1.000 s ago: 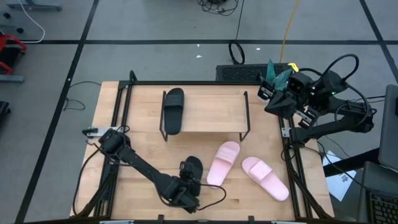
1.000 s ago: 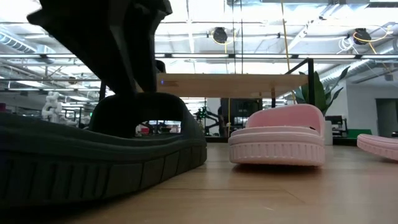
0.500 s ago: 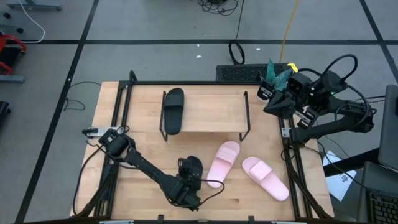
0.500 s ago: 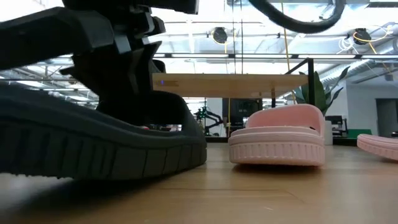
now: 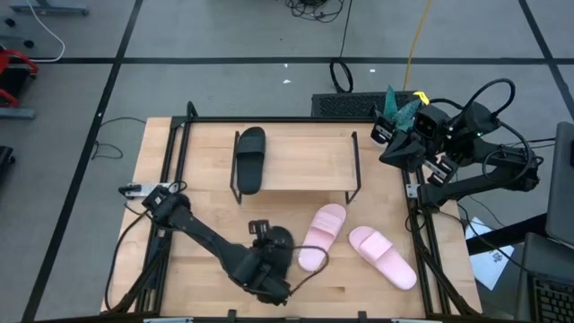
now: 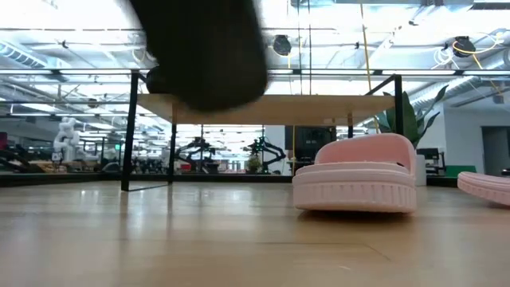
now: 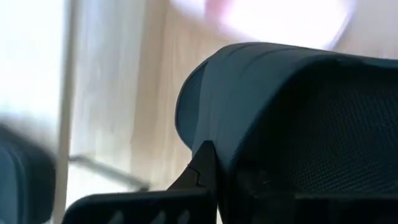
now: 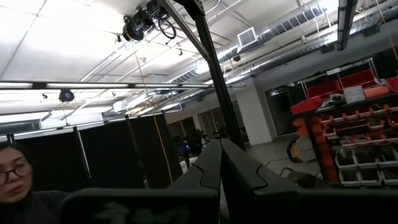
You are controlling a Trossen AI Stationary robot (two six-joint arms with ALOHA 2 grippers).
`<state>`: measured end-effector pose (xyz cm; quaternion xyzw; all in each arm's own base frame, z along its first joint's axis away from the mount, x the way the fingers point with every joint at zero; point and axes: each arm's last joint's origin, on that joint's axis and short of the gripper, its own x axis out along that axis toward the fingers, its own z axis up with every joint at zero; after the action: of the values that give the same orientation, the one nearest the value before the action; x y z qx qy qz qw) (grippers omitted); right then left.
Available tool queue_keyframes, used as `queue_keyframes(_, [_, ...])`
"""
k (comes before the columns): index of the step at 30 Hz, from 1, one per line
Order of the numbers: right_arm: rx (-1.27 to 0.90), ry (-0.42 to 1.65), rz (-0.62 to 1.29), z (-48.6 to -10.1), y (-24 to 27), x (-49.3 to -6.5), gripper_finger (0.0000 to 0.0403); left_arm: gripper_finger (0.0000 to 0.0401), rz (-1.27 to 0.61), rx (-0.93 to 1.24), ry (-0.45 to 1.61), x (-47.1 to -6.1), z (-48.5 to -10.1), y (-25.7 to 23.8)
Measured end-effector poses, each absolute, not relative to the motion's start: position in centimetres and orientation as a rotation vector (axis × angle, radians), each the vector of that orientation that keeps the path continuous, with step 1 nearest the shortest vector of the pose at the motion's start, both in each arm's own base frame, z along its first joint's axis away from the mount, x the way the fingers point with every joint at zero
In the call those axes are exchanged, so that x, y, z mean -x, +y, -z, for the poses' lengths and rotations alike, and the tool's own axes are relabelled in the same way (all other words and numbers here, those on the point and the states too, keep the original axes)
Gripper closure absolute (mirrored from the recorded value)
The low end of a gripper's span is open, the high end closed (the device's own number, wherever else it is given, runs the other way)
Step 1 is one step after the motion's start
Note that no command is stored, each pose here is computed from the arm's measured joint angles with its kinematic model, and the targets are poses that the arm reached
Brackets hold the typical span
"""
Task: Pick and place slides into the shelf
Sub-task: Put the black slide next to the black slide on the shelf
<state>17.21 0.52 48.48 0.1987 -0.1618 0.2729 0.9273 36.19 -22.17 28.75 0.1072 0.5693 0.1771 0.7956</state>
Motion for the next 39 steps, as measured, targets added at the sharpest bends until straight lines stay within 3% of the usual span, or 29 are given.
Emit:
queue_keyframes(5, [-0.403, -0.334, -0.559, -48.5, 0.5, -17.2, 0.0403, 0.0400, -0.424, -0.098, 0.932, -35.3, -35.1, -21.0])
queue_keyframes(9, [-0.407, -0.333, -0.558, -48.5, 0.5, -17.2, 0.0403, 0.0400, -0.569, -0.055, 0.726, -34.1, -38.8, -18.7])
queue_keyframes(14, [-0.405, -0.335, -0.553, -48.5, 0.5, -17.2, 0.0403, 0.0400, -0.637, -0.124, 0.457, -33.6, -43.5, -16.8])
queue_keyframes(21, [-0.410, -0.340, -0.555, -48.5, 0.5, -17.2, 0.0403, 0.0401, -0.760, -0.318, 0.232, -33.5, -50.0, -14.1])
queue_keyframes(27, [-0.384, -0.421, -0.548, -49.2, 0.4, -16.8, 0.0403, 0.0401, -1.073, -0.491, 0.302, -31.7, -55.0, -12.8])
queue_keyframes(39, [-0.269, -0.582, -0.335, -50.0, -1.1, -16.0, 0.0403, 0.0401, -1.119, -0.575, 0.374, -31.0, -55.9, -10.0])
